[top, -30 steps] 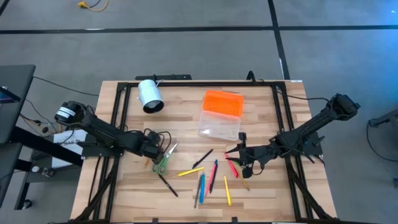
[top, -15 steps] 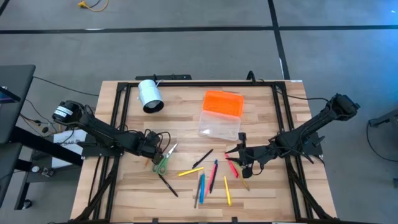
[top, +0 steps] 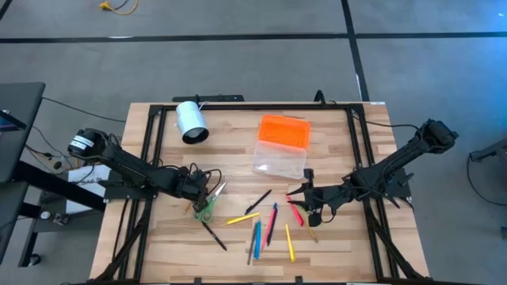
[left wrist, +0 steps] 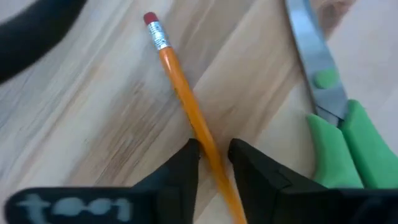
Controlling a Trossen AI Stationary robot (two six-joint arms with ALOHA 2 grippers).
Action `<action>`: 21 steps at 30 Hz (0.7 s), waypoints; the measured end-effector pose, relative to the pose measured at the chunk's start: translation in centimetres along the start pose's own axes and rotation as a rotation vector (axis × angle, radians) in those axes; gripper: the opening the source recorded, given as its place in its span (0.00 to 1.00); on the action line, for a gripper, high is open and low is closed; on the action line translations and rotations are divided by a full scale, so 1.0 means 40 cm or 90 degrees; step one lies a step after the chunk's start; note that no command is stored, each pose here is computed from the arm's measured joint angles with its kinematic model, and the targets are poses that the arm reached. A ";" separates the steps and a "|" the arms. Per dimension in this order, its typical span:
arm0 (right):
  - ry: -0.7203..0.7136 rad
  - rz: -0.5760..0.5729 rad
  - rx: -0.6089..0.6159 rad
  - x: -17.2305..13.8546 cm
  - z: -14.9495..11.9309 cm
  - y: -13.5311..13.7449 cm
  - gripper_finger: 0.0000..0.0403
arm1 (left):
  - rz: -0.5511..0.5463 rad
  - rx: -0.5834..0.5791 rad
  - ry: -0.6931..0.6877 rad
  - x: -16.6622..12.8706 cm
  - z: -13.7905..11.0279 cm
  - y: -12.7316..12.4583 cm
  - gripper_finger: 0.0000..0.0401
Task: Pick & place school supplies into a supply box
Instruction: Put the orange pencil into the supply box
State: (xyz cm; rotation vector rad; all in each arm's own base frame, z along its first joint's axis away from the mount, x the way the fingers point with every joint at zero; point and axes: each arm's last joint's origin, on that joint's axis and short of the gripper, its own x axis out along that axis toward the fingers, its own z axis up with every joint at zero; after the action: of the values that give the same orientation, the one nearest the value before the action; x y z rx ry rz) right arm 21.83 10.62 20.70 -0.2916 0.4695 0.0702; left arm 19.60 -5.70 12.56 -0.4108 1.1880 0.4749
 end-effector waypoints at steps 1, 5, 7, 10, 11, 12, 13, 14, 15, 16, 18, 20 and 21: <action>0.000 0.000 0.000 0.000 0.000 0.000 0.24 | -0.004 0.012 0.002 0.000 0.000 -0.001 0.17; 0.000 -0.001 0.000 0.000 0.000 -0.001 0.24 | -0.018 0.063 0.008 -0.001 0.002 -0.004 0.06; 0.000 -0.001 0.001 0.001 0.000 -0.001 0.24 | -0.020 0.091 0.011 -0.002 0.002 -0.005 0.03; 0.000 -0.001 0.001 0.001 0.000 -0.001 0.24 | -0.019 0.130 0.013 -0.003 0.001 -0.004 0.03; 0.000 -0.002 0.001 0.001 0.000 -0.001 0.24 | -0.019 0.138 0.014 -0.003 0.002 -0.004 0.04; 0.000 -0.002 0.001 0.001 0.000 -0.001 0.24 | -0.020 0.145 0.015 -0.003 0.002 -0.003 0.06; 0.000 -0.002 0.001 0.001 0.000 -0.001 0.24 | -0.021 0.153 0.016 -0.002 0.003 -0.002 0.08; 0.000 -0.002 0.001 0.001 0.000 -0.001 0.24 | -0.020 0.161 0.016 -0.002 0.003 -0.002 0.09; 0.000 -0.002 0.001 0.001 0.000 -0.001 0.24 | -0.020 0.170 0.016 -0.002 0.004 -0.001 0.11; 0.000 -0.002 0.000 0.001 0.000 -0.001 0.24 | -0.020 0.179 0.017 -0.002 0.003 -0.001 0.12; 0.000 -0.002 0.001 0.000 0.001 -0.001 0.24 | -0.019 0.191 0.017 -0.002 0.003 -0.001 0.13; 0.000 -0.002 0.001 0.000 0.001 -0.001 0.24 | -0.019 0.198 0.015 -0.002 0.005 0.000 0.14; 0.000 -0.002 0.001 0.000 0.001 -0.001 0.24 | -0.021 0.200 0.014 -0.001 0.008 0.001 0.13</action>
State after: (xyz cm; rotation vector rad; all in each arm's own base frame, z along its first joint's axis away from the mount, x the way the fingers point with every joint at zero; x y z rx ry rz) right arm 21.86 10.57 20.73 -0.2916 0.4682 0.0662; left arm 19.81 -5.49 12.71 -0.1651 1.2508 0.2492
